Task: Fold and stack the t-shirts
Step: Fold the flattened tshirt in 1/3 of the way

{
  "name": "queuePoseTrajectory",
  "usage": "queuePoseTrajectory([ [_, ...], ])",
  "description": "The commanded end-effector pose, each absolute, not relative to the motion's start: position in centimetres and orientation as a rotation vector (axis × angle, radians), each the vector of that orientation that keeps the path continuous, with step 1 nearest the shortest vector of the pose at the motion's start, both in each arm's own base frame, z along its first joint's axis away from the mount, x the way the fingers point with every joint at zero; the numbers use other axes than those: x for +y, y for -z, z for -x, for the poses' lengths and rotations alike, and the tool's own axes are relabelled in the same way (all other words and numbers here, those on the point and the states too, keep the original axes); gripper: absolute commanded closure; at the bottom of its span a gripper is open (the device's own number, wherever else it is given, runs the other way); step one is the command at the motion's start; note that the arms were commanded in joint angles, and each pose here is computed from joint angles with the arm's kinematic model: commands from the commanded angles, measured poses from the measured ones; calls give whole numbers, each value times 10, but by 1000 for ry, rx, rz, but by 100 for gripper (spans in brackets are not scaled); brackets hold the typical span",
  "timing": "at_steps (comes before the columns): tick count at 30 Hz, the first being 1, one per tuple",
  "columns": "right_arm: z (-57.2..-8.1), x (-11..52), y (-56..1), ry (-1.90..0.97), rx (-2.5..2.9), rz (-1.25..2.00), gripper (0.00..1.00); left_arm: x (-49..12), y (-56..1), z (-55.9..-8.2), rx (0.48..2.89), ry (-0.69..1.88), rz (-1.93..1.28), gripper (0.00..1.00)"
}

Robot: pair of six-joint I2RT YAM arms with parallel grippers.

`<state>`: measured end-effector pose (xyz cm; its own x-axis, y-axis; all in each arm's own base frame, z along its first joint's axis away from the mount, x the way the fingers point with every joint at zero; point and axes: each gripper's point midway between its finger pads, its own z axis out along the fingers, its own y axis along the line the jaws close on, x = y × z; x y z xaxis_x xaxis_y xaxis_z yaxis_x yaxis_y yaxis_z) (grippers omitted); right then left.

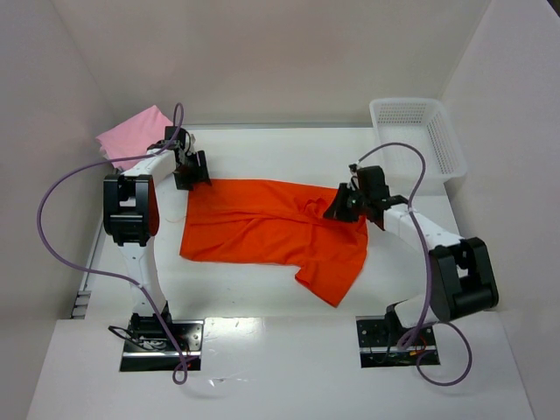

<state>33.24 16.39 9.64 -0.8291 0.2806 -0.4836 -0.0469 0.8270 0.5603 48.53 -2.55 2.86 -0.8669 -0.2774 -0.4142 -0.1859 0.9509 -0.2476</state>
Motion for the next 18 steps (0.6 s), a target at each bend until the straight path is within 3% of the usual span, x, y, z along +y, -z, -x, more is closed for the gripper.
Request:
queuePoseTrajectory([
  [1,-301,171,-108,-845,2469,-247,87,-20,-16,-485,2677,249,310,27],
  [10,-228,162,-113,-850,2533,-350,80,-20,-12,-484,2686,248,312,27],
  [12,-226,170,-118,-883,2524,-363,71,-19,-11,-484,2686,236,315,27],
  [15,-229,172,-122,-858,2555,-386,45,-19,-14,-487,2677,236,313,27],
  [18,-237,169,-128,-836,2527,-466,40,-19,-18,-485,2677,236,313,26],
])
